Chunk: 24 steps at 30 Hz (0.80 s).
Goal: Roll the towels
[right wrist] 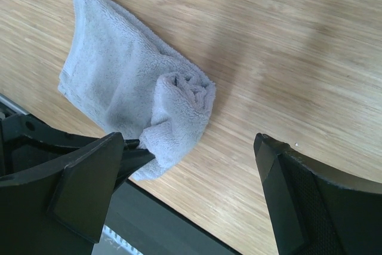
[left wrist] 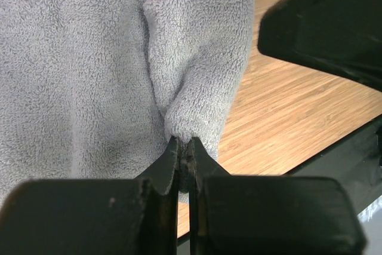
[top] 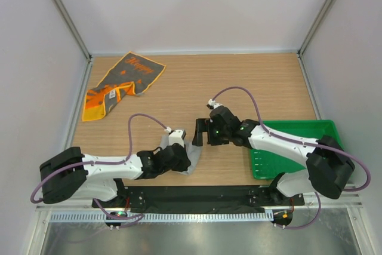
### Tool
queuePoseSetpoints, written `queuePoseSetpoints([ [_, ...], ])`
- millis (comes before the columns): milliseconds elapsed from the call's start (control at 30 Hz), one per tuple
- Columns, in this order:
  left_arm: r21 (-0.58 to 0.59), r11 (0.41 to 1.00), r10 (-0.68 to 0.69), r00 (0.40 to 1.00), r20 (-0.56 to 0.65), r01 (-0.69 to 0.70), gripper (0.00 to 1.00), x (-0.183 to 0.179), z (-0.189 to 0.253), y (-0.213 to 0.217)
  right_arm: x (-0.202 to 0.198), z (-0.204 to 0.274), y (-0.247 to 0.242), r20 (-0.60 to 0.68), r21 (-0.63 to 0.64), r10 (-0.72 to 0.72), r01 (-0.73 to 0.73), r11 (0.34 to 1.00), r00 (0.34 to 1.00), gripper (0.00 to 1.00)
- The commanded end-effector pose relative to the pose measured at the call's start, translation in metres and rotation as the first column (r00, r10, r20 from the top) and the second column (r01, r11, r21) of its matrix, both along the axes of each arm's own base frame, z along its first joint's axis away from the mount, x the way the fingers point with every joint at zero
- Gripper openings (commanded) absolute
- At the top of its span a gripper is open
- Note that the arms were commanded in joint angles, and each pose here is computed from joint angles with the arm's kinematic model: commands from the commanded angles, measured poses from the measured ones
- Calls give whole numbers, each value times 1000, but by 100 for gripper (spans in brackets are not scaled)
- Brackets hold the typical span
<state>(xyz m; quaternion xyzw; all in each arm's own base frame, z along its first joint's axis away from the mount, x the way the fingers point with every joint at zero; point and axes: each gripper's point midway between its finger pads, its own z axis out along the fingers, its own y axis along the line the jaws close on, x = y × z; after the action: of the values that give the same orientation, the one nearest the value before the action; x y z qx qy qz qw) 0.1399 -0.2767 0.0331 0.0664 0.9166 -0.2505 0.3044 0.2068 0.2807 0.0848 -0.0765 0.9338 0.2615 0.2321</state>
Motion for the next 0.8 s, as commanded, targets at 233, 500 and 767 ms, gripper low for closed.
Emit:
queuePoseSetpoints([
  [233,101,995,34,995,-98,-24,0,-11,-39,32,1,12,5,57,130,-37,30,991,998,99],
  [500,111,992,67,989,-129,-53,0,-10,-47,40,-5,3,5,44,160,-32,25,987,999,97],
  [767,111,990,108,982,-156,-91,0,-11,-53,51,-11,2,10,62,241,-14,-1,971,998,89],
])
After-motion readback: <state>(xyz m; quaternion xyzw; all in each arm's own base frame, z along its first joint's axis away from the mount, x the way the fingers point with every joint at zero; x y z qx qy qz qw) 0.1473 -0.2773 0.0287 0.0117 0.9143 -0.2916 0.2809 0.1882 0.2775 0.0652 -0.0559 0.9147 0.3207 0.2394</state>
